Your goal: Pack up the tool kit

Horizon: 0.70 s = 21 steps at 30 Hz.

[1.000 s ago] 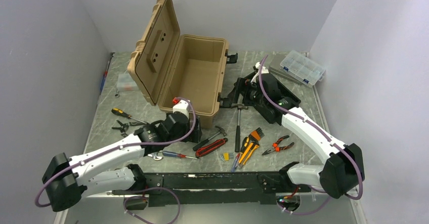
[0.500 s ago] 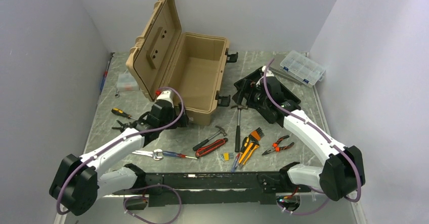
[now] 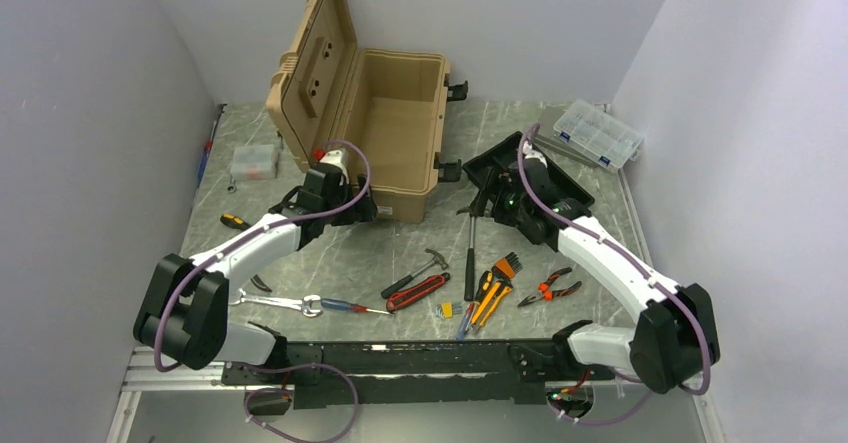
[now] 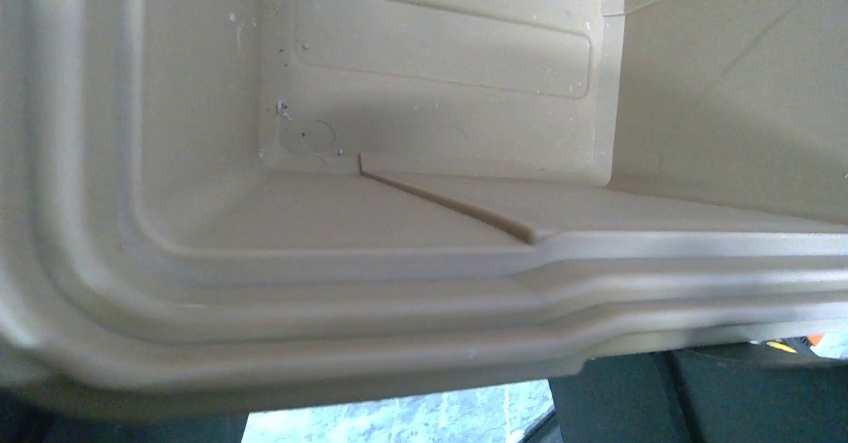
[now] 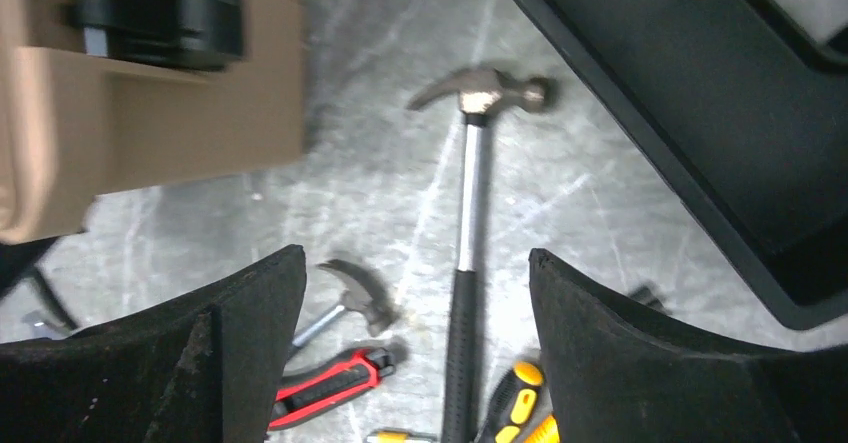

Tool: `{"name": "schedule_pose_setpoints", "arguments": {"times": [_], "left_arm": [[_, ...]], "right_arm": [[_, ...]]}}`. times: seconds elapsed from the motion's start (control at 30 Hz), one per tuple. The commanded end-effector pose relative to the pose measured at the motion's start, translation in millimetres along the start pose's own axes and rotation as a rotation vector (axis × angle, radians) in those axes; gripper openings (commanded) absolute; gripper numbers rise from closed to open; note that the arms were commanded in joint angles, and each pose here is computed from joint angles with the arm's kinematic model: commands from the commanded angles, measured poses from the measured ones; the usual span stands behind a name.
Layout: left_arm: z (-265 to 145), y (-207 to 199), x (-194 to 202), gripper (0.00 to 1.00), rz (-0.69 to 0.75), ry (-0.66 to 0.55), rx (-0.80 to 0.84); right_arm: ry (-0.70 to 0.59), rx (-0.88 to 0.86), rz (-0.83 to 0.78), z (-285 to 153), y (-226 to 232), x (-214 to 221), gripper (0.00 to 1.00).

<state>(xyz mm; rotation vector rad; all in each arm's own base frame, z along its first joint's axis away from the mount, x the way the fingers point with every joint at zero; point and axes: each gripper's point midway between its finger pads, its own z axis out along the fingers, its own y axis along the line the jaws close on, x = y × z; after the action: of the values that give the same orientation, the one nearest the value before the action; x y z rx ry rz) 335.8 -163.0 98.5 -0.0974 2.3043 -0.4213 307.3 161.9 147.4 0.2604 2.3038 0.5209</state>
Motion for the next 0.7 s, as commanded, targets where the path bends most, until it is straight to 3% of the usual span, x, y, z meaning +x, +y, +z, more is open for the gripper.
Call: {"name": "schedule_pose_setpoints", "arguments": {"times": [0.0, 0.17, 0.43, 0.67], "left_arm": [[-4.6, 20.5, -68.5, 0.95, -0.085, -0.215, -0.098], [-20.3, 36.5, -68.5, 0.95, -0.111, -0.239, -0.138], [-61.4, -0.7, -29.0, 0.93, -0.077, -0.228, 0.126], [-92.3, -11.8, 3.3, 0.96, 0.033, -0.157, 0.176]], "right_arm": [[0.068, 0.162, 0.0, 8.2, -28.8, 19.0, 0.81], [0.104, 0.192, -0.015, 15.6, -28.3, 38.8, 0.72], [0.201, 0.251, -0.071, 24.0, -20.9, 83.2, 0.63], [0.283, 0.282, -0.066, 36.8, -33.1, 120.0, 0.57]]}}
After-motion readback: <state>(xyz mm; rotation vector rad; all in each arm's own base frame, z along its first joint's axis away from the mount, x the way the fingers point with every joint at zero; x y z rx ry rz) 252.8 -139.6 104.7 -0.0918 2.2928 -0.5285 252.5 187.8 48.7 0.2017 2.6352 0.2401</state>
